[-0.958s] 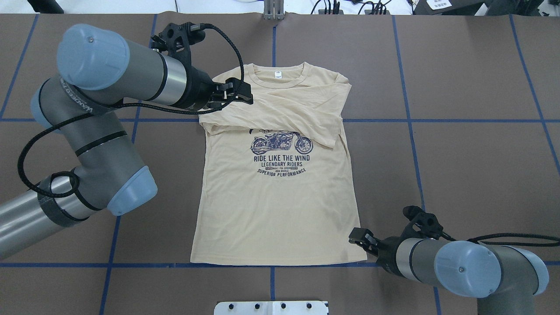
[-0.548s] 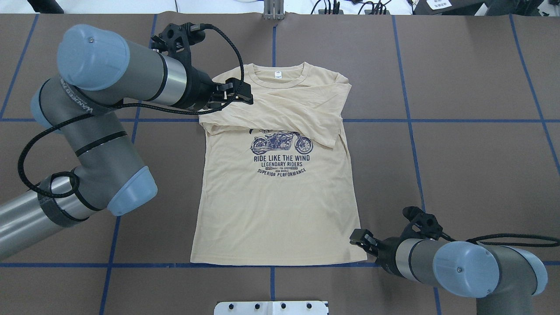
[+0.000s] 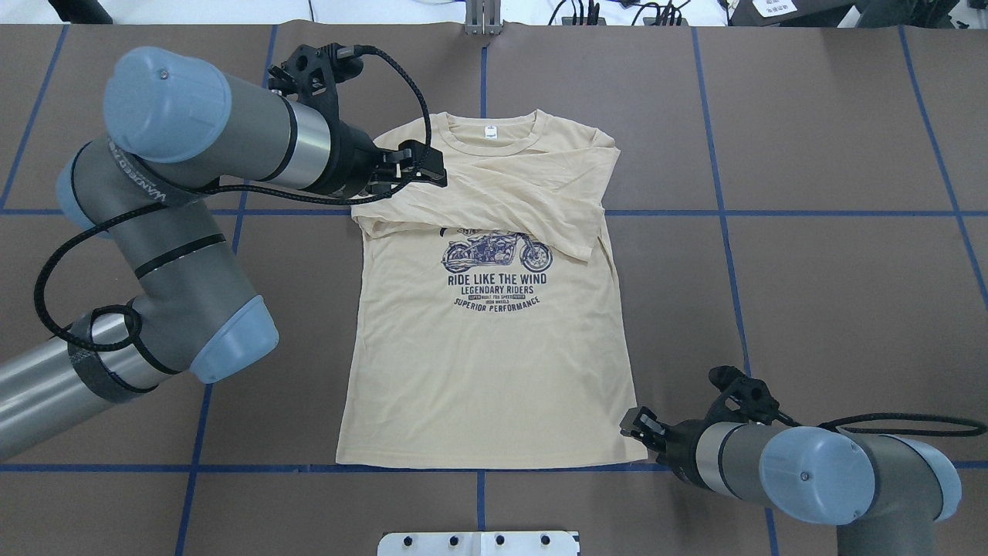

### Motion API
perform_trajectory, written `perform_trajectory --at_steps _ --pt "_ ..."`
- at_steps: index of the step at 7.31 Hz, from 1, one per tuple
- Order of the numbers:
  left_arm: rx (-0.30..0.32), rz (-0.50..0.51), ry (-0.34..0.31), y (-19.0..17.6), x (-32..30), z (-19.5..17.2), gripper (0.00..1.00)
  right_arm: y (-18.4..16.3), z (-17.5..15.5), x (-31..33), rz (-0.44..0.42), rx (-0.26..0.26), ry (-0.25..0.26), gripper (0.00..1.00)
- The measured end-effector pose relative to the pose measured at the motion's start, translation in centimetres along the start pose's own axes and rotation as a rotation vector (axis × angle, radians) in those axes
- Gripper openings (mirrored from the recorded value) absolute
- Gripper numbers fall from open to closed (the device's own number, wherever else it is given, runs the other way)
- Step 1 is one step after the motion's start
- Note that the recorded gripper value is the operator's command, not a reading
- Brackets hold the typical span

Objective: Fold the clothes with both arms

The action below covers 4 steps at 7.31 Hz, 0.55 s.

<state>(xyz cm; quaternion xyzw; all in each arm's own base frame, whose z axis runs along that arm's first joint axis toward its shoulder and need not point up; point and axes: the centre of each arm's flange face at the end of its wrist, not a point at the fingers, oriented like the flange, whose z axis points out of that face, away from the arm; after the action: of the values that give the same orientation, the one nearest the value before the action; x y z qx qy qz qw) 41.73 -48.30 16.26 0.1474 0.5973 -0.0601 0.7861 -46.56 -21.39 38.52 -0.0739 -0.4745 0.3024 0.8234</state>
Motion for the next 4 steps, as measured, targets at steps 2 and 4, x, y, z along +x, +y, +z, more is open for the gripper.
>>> perform_trajectory --at_steps 2,4 --pt "-0.001 0.001 -0.001 0.06 -0.03 0.11 0.86 0.23 -0.05 -0.39 0.001 -0.004 -0.007 0.46" --pt "-0.001 0.001 -0.003 0.08 -0.12 0.18 0.86 0.29 -0.08 -0.5 0.006 -0.005 -0.009 0.0"
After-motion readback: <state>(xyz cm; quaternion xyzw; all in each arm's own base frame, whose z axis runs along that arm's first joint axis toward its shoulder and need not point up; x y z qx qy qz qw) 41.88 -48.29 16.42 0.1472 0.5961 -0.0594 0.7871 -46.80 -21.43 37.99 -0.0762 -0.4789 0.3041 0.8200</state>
